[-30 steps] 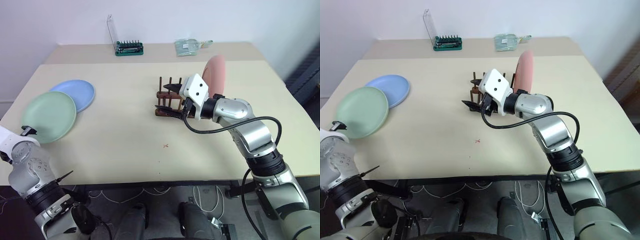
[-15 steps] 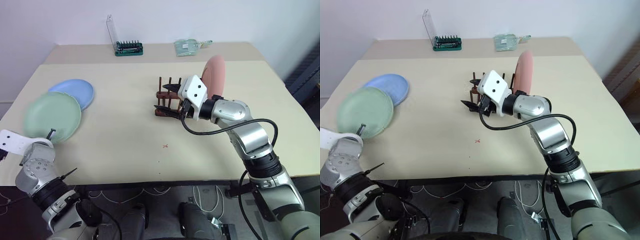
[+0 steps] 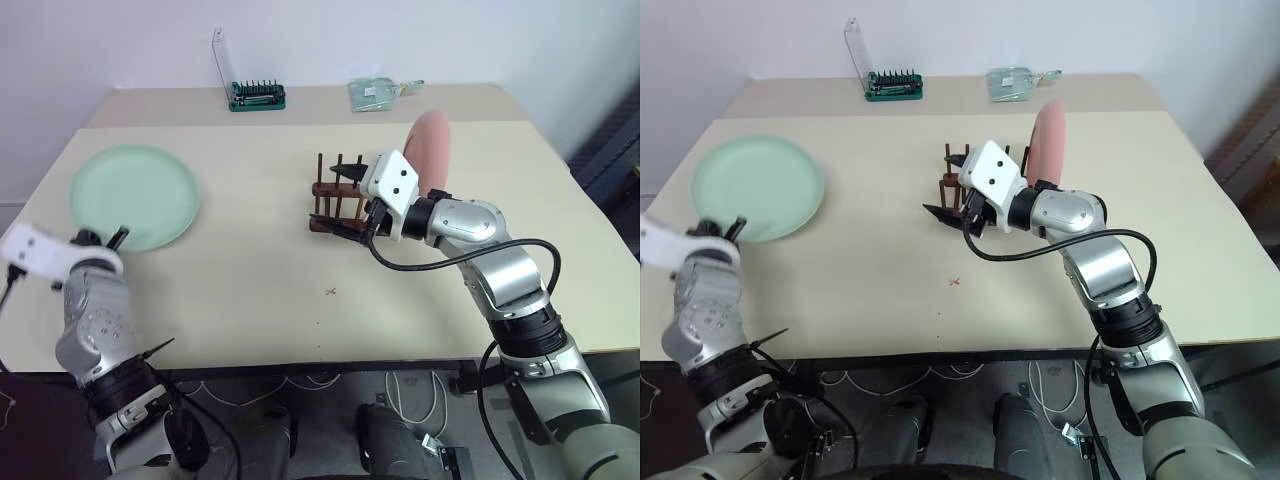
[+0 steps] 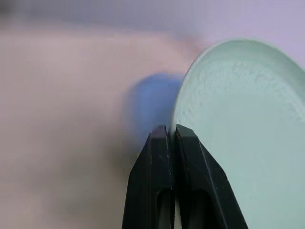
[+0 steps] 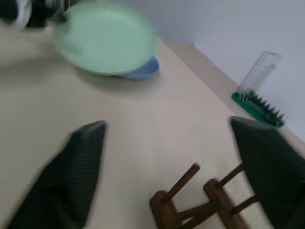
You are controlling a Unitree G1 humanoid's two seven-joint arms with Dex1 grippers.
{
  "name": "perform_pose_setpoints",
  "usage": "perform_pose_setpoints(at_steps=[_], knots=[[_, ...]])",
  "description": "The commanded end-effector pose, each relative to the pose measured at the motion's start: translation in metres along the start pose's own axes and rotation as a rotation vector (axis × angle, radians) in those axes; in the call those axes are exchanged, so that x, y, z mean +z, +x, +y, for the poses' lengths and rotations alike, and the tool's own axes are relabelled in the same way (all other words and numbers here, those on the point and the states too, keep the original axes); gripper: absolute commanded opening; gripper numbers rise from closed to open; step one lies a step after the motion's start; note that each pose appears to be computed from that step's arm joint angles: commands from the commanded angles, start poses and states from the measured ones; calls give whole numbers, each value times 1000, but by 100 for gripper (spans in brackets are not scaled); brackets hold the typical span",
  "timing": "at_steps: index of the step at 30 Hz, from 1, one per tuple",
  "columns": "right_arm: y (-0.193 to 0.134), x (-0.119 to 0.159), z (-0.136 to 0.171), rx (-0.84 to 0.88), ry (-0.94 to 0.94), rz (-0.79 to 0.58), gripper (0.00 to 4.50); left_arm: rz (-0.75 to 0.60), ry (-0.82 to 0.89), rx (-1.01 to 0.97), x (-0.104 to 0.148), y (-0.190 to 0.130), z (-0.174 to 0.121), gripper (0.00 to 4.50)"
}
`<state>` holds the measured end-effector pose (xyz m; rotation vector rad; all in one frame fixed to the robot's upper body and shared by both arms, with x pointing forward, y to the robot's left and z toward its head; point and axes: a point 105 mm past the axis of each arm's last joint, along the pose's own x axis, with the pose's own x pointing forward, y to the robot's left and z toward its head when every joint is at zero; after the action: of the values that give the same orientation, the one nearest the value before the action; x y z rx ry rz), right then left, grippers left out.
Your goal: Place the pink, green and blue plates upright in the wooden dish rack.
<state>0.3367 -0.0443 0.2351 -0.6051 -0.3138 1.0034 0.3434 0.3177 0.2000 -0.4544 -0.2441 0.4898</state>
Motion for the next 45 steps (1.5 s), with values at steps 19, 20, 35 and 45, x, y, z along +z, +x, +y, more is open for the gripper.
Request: perform_pose_setpoints(at_steps=[19, 20, 35, 45], knots=[[43, 12, -27, -165, -703, 33, 448, -60, 90, -662, 28, -63, -213, 0], [44, 10, -29, -172, -711, 41, 448, -60, 90, -664, 28, -63, -213, 0], [45, 8, -29, -202, -756, 36, 0, -77, -111, -614, 45, -52, -200, 138], [38, 20, -32, -243, -639, -29, 0, -300, -173, -382, 106, -8, -131, 394]])
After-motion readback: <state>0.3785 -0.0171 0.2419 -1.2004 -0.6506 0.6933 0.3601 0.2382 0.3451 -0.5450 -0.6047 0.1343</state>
